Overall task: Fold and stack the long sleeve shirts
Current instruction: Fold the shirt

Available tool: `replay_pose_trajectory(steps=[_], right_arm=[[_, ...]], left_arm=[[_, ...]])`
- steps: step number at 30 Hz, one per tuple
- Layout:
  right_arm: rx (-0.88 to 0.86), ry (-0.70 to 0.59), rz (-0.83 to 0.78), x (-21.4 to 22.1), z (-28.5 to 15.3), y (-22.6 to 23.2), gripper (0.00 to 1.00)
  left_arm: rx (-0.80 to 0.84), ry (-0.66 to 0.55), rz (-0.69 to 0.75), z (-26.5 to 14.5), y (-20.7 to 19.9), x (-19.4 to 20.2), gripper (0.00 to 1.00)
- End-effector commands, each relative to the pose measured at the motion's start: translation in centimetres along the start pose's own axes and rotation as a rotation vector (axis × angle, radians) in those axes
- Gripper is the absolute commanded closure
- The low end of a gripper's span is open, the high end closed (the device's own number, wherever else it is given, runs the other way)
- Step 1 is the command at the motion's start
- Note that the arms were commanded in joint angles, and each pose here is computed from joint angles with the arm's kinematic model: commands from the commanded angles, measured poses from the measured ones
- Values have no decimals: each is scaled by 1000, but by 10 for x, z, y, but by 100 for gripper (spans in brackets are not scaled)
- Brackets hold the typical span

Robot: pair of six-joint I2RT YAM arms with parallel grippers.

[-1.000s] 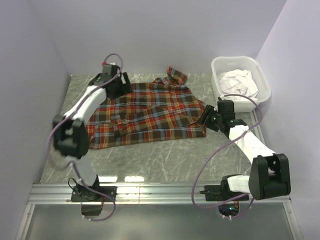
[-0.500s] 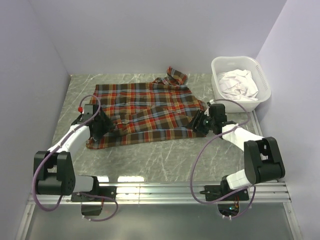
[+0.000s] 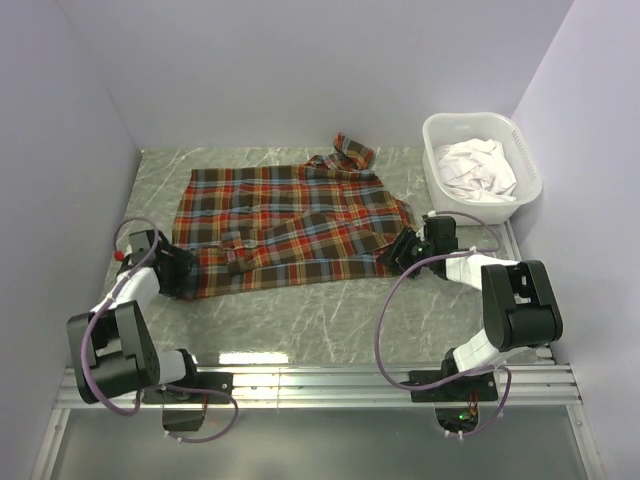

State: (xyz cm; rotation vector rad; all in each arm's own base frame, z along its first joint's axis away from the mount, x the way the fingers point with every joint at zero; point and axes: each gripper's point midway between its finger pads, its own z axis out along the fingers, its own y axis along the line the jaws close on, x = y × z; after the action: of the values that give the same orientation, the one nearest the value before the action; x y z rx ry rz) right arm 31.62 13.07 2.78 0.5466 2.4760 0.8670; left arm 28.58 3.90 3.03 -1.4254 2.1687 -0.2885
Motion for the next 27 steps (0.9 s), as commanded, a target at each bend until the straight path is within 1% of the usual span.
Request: replay_pose_trajectory(steps=[1, 3, 4, 7, 11, 12, 14, 15, 16, 17, 18, 19, 20, 21, 22, 23, 24, 25, 26, 27], right_arm=[[86, -27, 47, -2, -1, -27, 44], [84, -31, 58, -4, -2, -27, 45], [95, -27, 61, -3, -2, -29, 45], [96, -51, 44, -8, -8, -25, 45], [110, -99, 10, -17, -20, -21, 45], [94, -123, -9, -24, -25, -13, 45], [85, -132, -59, -27, -29, -2, 45], [69, -147, -93, -35, -31, 11, 45], [75, -120, -143, -29, -29, 18, 44], [71, -149, -181, -40, -31, 33, 43], [81, -147, -205, -41, -29, 39, 43], [88, -147, -240, -42, -29, 44, 42], [108, -141, -283, -36, -26, 52, 41], [109, -156, -313, -42, -25, 63, 40], [121, -143, -350, -38, -23, 67, 39], [119, -135, -387, -33, -19, 77, 36], [131, -143, -406, -38, -15, 83, 36], [137, -141, -428, -38, -12, 87, 35], [145, -133, -438, -37, -9, 89, 32], [145, -123, -459, -35, -2, 96, 30]], left_arm=[[-46, 22, -125, 4, 31, 2, 25], [-35, 26, -164, 1, 38, 1, 25], [-36, 10, -196, 0, 43, -7, 25], [-40, -15, -215, -7, 48, -19, 24], [-42, -70, -193, -21, 43, -42, 23], [-13, -97, -169, -27, 34, -52, 21], [19, -120, -148, -34, 24, -59, 19], [59, -131, -115, -40, 11, -59, 16], [75, -140, -94, -44, 5, -59, 15], [107, -158, -61, -48, -8, -62, 14], [131, -164, -30, -52, -18, -60, 13], [153, -148, 24, -55, -32, -49, 12], [176, -164, 64, -62, -47, -51, 12], [172, -167, 100, -62, -53, -48, 12], [193, -150, 157, -64, -68, -35, 13], [216, -156, 199, -69, -82, -33, 13], [219, -138, 234, -67, -89, -26, 14], [241, -105, 285, -68, -101, -10, 14], [240, -123, 310, -69, -110, -11, 14], [227, -96, 349, -61, -112, -2, 15]])
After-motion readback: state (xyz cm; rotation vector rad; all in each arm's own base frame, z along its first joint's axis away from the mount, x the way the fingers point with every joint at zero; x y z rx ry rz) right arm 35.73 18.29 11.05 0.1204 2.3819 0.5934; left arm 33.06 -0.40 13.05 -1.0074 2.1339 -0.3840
